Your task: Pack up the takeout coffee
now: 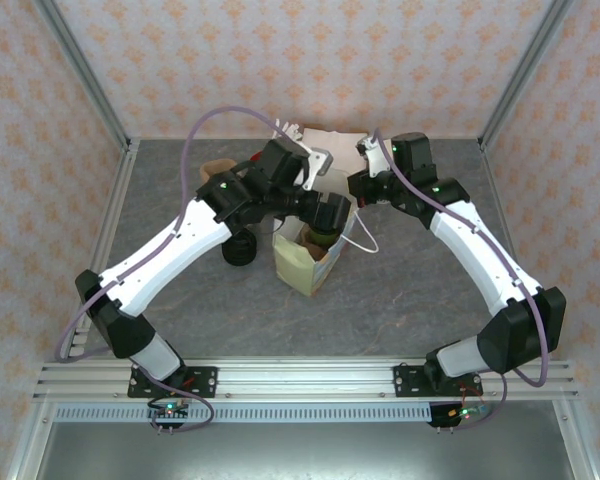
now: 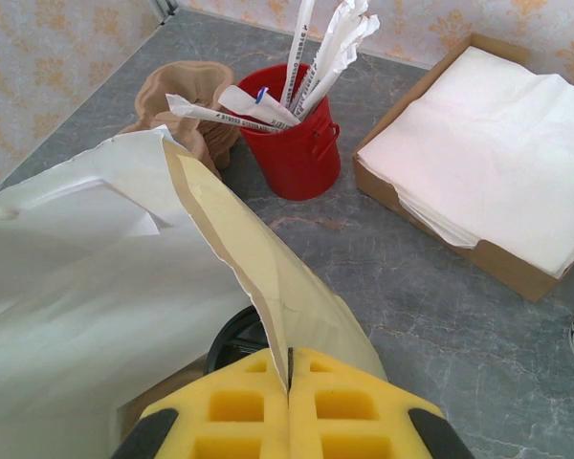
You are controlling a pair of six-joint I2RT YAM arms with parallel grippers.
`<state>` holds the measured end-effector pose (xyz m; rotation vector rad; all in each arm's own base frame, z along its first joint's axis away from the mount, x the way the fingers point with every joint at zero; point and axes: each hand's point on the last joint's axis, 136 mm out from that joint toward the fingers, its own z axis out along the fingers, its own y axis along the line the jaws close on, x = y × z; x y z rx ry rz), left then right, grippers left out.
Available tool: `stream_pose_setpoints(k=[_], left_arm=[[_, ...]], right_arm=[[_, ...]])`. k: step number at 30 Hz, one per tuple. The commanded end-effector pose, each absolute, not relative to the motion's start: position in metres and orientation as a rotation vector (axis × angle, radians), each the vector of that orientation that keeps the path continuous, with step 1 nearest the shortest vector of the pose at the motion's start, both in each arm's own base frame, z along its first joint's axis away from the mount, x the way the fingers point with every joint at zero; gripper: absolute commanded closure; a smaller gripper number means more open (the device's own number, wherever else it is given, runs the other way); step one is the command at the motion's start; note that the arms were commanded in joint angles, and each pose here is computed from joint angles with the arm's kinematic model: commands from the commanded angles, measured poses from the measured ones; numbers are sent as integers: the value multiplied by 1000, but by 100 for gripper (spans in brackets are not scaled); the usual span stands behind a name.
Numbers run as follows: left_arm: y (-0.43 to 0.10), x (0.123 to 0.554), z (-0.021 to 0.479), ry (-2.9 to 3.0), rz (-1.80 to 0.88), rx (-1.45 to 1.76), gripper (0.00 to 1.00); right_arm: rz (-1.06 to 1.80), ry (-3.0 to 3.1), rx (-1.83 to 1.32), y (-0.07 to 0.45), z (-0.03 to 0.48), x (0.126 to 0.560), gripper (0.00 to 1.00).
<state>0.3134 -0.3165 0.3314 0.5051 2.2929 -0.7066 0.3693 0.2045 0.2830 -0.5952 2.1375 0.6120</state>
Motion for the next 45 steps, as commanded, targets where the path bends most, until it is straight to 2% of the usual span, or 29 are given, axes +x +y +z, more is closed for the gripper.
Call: stream_pose_setpoints(k=[1, 6, 11, 16, 20, 29, 38, 45], left_arm=[[-314, 304, 377, 2202, -763, 498, 4], [-292, 317, 425, 2093, -676, 396, 5], [-233, 338, 458, 2008, -485, 124, 5], [-168, 349, 457, 1988, -299, -141, 7], [-142, 352, 437, 2015, -237, -247, 7], [-143, 359, 385, 2120, -253, -271, 8], [-150, 370, 370, 2162, -243, -263, 9], [-146, 387, 361, 2196, -203, -289, 9]], right_arm=[[616, 2086, -645, 207, 300, 369, 100], [648, 2042, -676, 211, 311, 362, 100], [646, 1990, -742, 211, 322, 348, 100], [649, 1959, -806, 216, 329, 333, 100], [645, 1927, -852, 224, 335, 323, 100], [666, 1904, -900, 238, 335, 308, 100], [668, 1916, -898, 242, 331, 315, 100], [776, 1980, -884, 252, 317, 329, 100]])
